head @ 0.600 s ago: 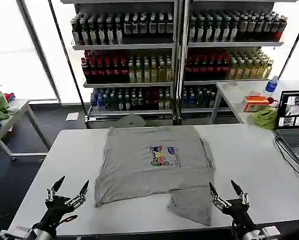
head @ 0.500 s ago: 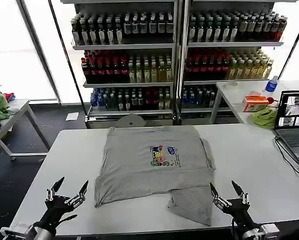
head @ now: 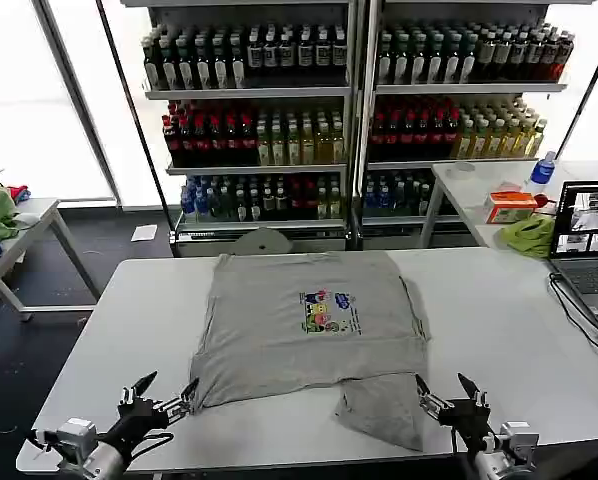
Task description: Fold and organize the clothes.
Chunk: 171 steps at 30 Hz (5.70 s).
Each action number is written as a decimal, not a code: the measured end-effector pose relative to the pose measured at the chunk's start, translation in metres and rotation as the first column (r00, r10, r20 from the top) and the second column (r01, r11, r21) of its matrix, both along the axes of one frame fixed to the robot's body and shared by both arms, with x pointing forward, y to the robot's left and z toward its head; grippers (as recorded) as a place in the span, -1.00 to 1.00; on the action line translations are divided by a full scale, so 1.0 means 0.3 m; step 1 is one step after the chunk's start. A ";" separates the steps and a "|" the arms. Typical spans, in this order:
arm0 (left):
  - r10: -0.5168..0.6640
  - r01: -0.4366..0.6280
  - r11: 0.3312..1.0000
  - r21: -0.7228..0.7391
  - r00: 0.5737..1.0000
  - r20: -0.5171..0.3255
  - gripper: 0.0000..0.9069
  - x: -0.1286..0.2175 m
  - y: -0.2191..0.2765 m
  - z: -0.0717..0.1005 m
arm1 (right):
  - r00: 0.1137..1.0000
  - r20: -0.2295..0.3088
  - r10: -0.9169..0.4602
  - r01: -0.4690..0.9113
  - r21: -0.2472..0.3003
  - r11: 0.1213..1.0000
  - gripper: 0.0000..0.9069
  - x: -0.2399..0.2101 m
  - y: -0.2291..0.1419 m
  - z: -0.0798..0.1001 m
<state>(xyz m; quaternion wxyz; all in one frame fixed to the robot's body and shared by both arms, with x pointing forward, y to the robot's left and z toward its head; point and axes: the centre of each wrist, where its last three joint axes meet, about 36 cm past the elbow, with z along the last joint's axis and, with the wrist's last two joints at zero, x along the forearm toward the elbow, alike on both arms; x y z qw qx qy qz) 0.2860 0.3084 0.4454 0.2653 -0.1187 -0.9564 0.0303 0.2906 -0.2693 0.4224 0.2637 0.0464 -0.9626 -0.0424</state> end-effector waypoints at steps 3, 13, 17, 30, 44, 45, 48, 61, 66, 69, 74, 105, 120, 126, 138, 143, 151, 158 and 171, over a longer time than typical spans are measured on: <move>-0.010 0.009 1.000 -0.009 1.000 -0.020 1.00 0.007 -0.010 -0.008 | 1.000 -0.024 0.012 -0.012 0.002 1.000 1.00 0.002 0.017 -0.013; -0.018 0.016 0.999 -0.028 0.997 -0.074 1.00 0.019 -0.033 -0.054 | 0.997 -0.067 0.038 -0.037 0.011 0.999 1.00 0.002 0.061 -0.038; -0.016 0.014 0.999 -0.032 0.996 -0.086 0.84 0.025 -0.037 -0.074 | 0.996 -0.076 0.045 -0.044 0.012 0.999 0.62 0.000 0.069 -0.042; -0.005 -0.001 0.999 -0.046 0.993 -0.115 -0.98 0.035 -0.048 -0.140 | 0.994 -0.097 0.059 -0.058 0.019 0.998 -1.00 -0.011 0.078 -0.048; 0.006 -0.013 0.998 -0.063 0.994 -0.111 -0.98 0.029 -0.060 -0.177 | 0.993 -0.088 0.075 -0.070 0.059 0.996 -1.00 -0.025 0.066 -0.059; 0.007 -0.014 0.998 -0.064 0.994 -0.106 -0.98 0.028 -0.061 -0.178 | 0.994 -0.084 0.076 -0.071 0.063 0.995 -1.00 -0.026 0.065 -0.059; 0.013 -0.019 0.997 -0.069 0.995 -0.095 -0.98 0.024 -0.063 -0.179 | 0.994 -0.070 0.083 -0.077 0.080 0.994 -1.00 -0.032 0.059 -0.054; 0.040 -0.045 0.993 -0.108 0.998 -0.046 -0.98 -0.025 -0.075 -0.126 | 0.993 -0.003 0.114 -0.113 0.123 0.986 -1.00 -0.100 0.030 0.005; 0.053 -0.057 0.991 -0.117 0.998 -0.040 -0.98 -0.062 -0.080 -0.092 | 0.993 0.000 0.121 -0.120 0.129 0.984 -1.00 -0.147 0.029 0.022; 0.060 -0.065 0.991 -0.116 0.997 -0.043 -0.98 -0.088 -0.081 -0.071 | 0.992 -0.006 0.128 -0.126 0.130 0.983 -1.00 -0.176 0.027 0.031; 0.063 -0.068 0.993 -0.100 0.997 -0.047 -0.98 -0.132 -0.078 -0.033 | 0.990 -0.012 0.144 -0.141 0.136 0.981 -1.00 -0.221 0.027 0.052; 0.007 -0.006 1.000 -0.017 0.999 0.033 -0.98 -0.028 -0.051 0.111 | 0.980 0.188 0.064 -0.104 0.214 0.971 -1.00 -0.049 0.066 0.076; -0.001 0.002 1.000 -0.011 0.997 0.074 -0.98 0.196 0.002 0.110 | 0.969 0.242 0.039 -0.087 0.188 0.978 -1.00 0.184 0.079 0.063; 0.004 -0.002 1.000 -0.026 0.997 0.075 -0.98 0.292 0.011 0.090 | 0.970 0.240 0.037 -0.080 0.171 0.982 -1.00 0.278 0.086 0.034; 0.015 -0.015 1.000 -0.018 0.999 0.030 1.00 0.445 0.025 0.008 | 0.978 0.194 0.073 -0.097 0.119 0.988 1.00 0.432 0.110 -0.020; 0.022 -0.022 1.000 0.001 1.000 0.017 1.00 0.461 0.043 -0.011 | 0.981 0.177 0.086 -0.104 0.100 0.989 1.00 0.453 0.109 -0.016; 0.035 -0.036 0.999 0.040 0.999 0.024 1.00 0.438 0.081 -0.004 | 0.979 0.184 0.085 -0.101 0.075 0.992 1.00 0.425 0.079 0.016; 0.034 -0.036 0.998 0.055 0.999 0.026 1.00 0.355 0.074 -0.003 | 0.977 0.205 0.055 -0.065 0.038 0.997 1.00 0.356 0.023 0.051; 0.022 -0.020 0.999 0.032 0.999 -0.041 1.00 0.277 0.030 -0.086 | 0.992 0.127 -0.027 0.033 -0.039 0.999 0.78 0.279 0.007 0.013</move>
